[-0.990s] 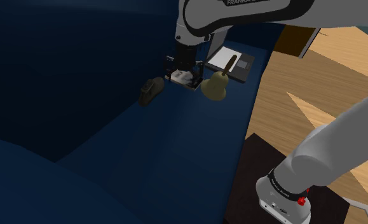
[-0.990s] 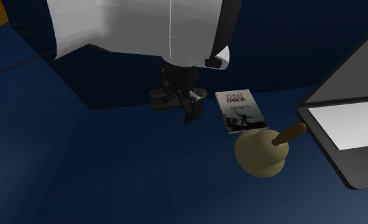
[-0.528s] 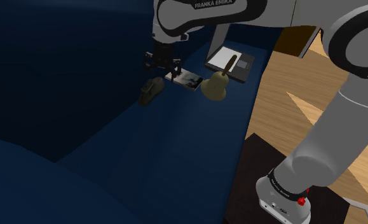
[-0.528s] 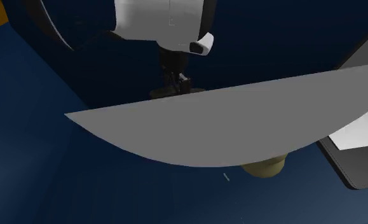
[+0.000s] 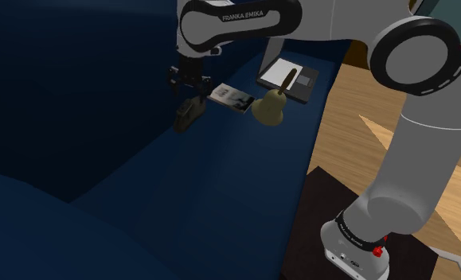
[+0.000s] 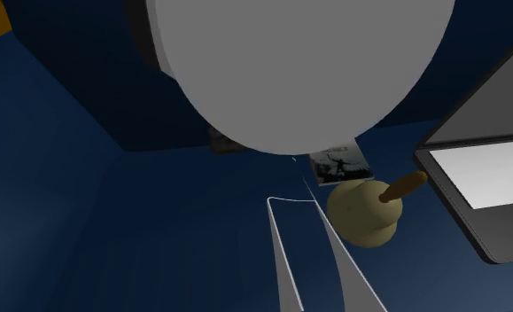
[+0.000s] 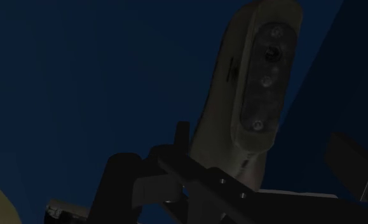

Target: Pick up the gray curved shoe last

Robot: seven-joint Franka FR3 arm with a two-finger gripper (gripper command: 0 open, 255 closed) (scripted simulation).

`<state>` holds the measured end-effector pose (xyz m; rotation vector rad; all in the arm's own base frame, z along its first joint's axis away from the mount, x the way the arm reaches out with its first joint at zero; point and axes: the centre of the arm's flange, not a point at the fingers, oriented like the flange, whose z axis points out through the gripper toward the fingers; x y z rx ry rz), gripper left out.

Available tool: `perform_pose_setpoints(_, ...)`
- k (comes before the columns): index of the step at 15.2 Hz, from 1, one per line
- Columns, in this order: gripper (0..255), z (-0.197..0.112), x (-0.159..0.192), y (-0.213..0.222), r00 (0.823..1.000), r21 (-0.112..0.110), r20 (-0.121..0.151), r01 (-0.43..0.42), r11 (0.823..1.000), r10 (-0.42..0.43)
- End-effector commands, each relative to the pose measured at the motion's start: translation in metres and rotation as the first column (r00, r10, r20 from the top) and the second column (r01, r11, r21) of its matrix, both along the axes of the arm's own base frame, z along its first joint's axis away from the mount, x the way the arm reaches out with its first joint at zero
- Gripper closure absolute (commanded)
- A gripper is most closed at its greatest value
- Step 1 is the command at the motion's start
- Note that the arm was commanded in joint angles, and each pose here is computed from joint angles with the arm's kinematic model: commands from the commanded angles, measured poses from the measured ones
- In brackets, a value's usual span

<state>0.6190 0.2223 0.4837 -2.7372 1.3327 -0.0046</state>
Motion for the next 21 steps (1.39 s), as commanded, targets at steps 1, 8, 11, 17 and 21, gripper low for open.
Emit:
perform_pose_setpoints(1,0,-0.010,0.002,0.001,1.000,0.000,0.001,0.001,1.000,-0.001)
perform_pose_setpoints(8,255,-0.024,0.001,0.001,1.000,0.000,0.001,0.001,1.000,-0.001)
perform_pose_setpoints(11,255,-0.025,0.001,0.001,1.000,0.000,0.001,0.001,1.000,-0.001)
perform_pose_setpoints(17,255,-0.013,0.001,0.001,1.000,0.000,0.001,0.001,1.000,-0.001)
perform_pose_setpoints(21,255,0.008,0.002,0.001,1.000,0.000,0.001,0.001,1.000,-0.001)
